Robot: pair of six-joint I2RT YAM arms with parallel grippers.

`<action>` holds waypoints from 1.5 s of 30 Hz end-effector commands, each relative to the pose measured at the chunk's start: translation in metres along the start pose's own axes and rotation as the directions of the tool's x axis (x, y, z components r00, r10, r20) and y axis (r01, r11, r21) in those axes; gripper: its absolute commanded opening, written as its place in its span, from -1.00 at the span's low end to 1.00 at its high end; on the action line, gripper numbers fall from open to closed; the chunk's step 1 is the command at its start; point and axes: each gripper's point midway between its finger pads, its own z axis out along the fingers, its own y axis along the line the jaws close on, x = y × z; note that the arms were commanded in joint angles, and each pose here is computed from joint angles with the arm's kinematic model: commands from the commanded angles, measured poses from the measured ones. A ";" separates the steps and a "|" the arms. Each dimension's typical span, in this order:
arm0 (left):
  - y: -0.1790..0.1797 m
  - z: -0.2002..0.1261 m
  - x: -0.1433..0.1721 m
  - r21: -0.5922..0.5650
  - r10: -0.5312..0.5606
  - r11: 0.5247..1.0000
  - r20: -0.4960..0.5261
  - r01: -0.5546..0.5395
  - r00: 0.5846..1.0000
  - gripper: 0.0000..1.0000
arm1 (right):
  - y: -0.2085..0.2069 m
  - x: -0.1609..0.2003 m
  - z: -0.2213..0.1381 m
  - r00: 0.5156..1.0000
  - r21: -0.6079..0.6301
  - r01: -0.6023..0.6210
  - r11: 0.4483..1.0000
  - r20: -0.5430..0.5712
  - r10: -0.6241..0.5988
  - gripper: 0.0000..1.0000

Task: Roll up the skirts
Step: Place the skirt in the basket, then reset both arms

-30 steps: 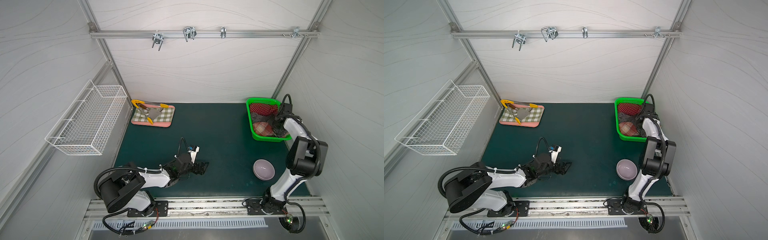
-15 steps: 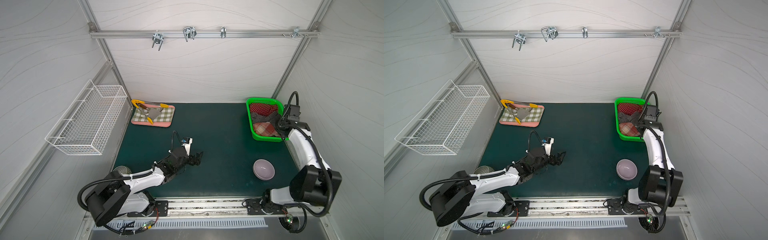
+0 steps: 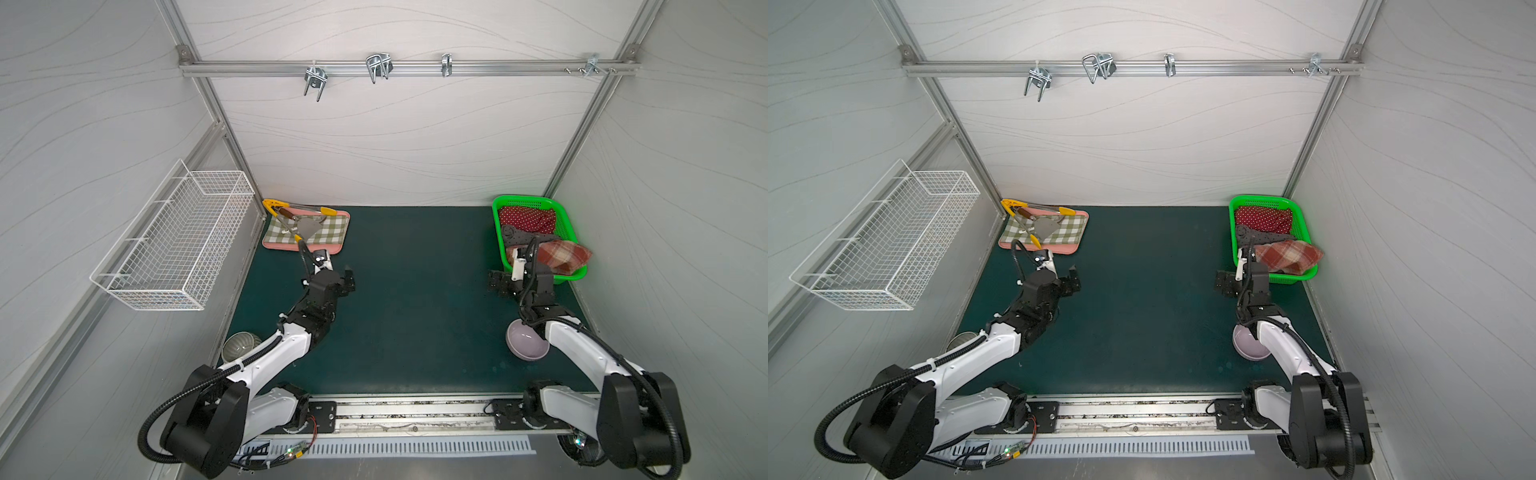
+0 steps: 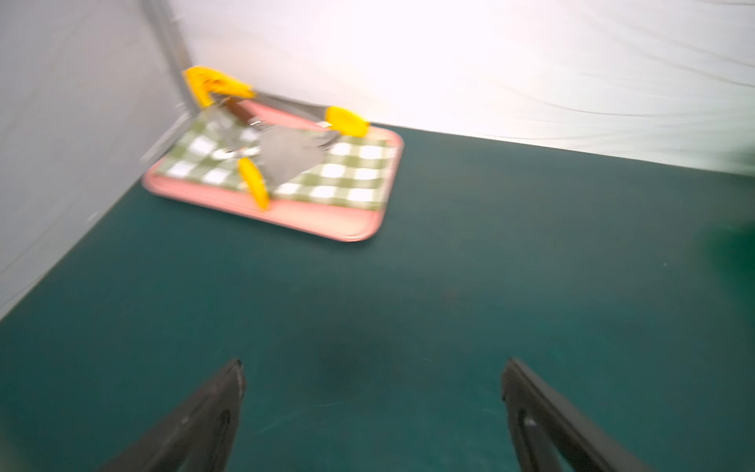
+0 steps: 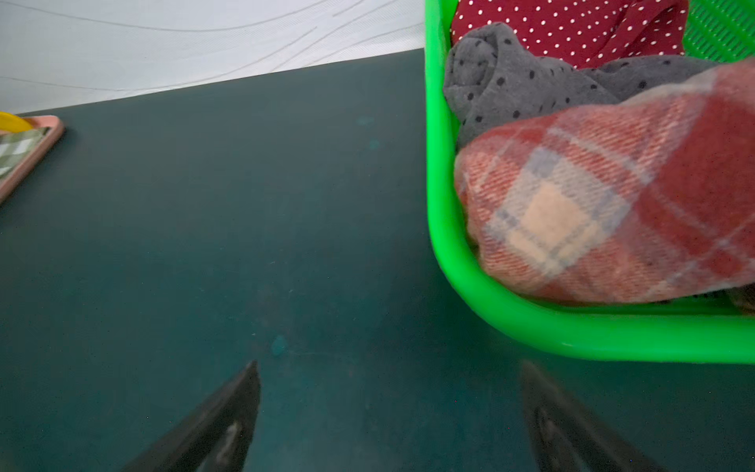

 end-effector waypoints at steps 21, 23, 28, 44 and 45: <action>0.061 0.079 0.035 0.004 0.045 0.999 -0.003 -0.045 0.999 0.97 | -0.011 0.013 0.062 0.987 -0.025 0.089 0.996 0.135 -0.085 0.98; 0.061 0.079 0.035 0.004 0.046 0.999 0.002 -0.046 0.999 0.97 | -0.007 0.011 0.063 0.985 -0.035 0.109 0.993 0.140 -0.103 0.98; 0.062 0.077 0.034 0.000 0.048 0.999 0.005 -0.048 0.999 0.97 | -0.004 0.013 0.065 0.985 -0.044 0.127 0.991 0.125 -0.121 0.98; 0.062 0.077 0.035 0.001 0.047 0.999 0.005 -0.047 0.999 0.97 | -0.004 0.013 0.066 0.985 -0.043 0.127 0.991 0.123 -0.121 0.98; 0.062 0.077 0.034 0.001 0.048 0.999 0.006 -0.048 0.999 0.97 | -0.004 0.013 0.066 0.985 -0.042 0.128 0.991 0.125 -0.121 0.98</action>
